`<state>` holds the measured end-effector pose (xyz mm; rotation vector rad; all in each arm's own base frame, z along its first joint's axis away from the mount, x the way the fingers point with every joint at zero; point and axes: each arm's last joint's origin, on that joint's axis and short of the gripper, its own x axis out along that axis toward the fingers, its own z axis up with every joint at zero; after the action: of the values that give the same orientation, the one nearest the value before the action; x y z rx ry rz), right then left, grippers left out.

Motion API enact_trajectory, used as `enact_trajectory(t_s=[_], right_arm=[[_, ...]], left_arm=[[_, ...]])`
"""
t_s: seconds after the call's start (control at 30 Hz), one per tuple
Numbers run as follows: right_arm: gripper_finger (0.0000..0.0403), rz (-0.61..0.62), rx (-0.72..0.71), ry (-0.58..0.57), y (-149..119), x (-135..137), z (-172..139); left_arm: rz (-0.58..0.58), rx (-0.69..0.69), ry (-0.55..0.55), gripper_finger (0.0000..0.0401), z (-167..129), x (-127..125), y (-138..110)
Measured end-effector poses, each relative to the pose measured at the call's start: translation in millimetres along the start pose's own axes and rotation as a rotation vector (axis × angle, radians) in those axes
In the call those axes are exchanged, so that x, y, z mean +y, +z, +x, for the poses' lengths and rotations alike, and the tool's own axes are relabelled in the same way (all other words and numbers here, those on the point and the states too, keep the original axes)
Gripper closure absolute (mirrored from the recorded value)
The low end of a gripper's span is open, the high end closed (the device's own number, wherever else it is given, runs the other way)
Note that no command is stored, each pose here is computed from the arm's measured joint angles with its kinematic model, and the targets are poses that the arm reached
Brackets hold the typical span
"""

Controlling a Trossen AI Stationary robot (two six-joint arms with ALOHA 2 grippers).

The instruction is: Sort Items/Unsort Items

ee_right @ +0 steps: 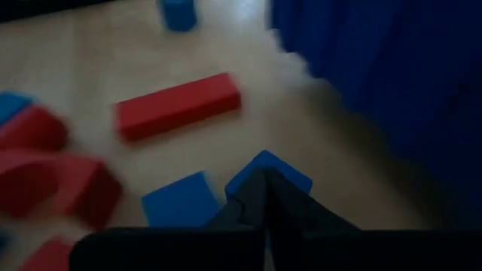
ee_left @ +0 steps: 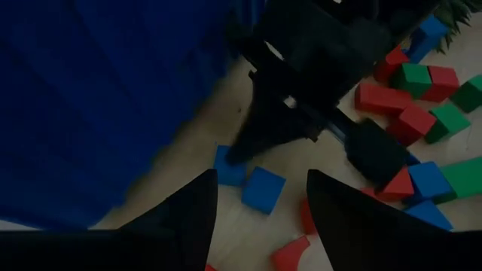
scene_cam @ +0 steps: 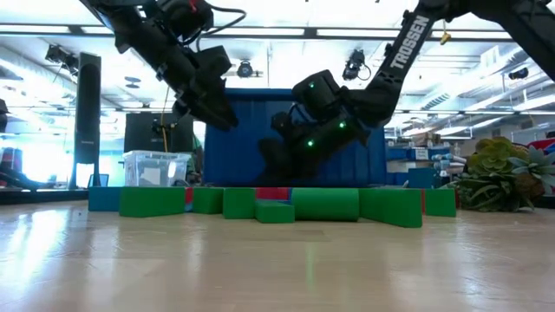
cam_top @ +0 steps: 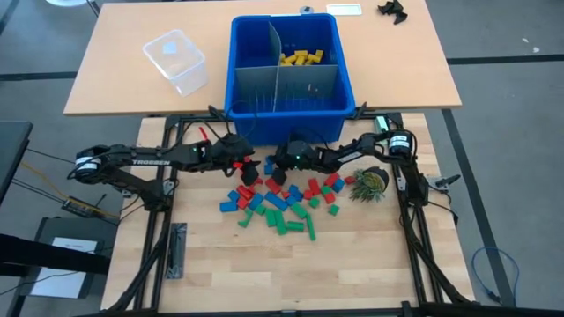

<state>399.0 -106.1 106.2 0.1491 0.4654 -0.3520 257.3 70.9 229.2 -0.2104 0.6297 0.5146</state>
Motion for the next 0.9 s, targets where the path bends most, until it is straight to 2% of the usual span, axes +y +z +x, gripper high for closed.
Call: enact_trajectory(t_s=[0.1, 0.2, 0.43, 0.53, 0.67, 0.77, 0.9], right_arm=[[0.0401, -0.032, 0.014, 0.109, -1, 17, -2], [0.0401, -0.013, 0.043, 0.216, -4, 32, -5], [0.0401, -0.042, 0.067, 0.301, -9, 62, -11], [0.0400, -0.048, 0.086, 0.310, -5, 67, -18], [0.0401, -0.049, 0.079, 0.293, 16, 67, -37], [0.0401, -0.060, 0.051, 0.262, 38, 66, -55], [0.0398, -0.088, 0.054, 0.196, 51, 62, -73]], left_arm=[[0.003, -0.001, 0.000, 0.0187, 0, 0, 0], [0.022, -0.002, 0.000, 0.0187, 0, 0, 0], [0.027, 0.008, 0.002, 0.0187, 0, 0, -1], [0.028, 0.062, 0.018, 0.0187, 0, 2, -6], [-0.027, 0.106, 0.117, 0.0187, 1, 6, -16], [-0.048, 0.144, 0.154, 0.0187, 6, 12, -33], [-0.069, 0.182, 0.183, 0.0187, 18, 20, -55]])
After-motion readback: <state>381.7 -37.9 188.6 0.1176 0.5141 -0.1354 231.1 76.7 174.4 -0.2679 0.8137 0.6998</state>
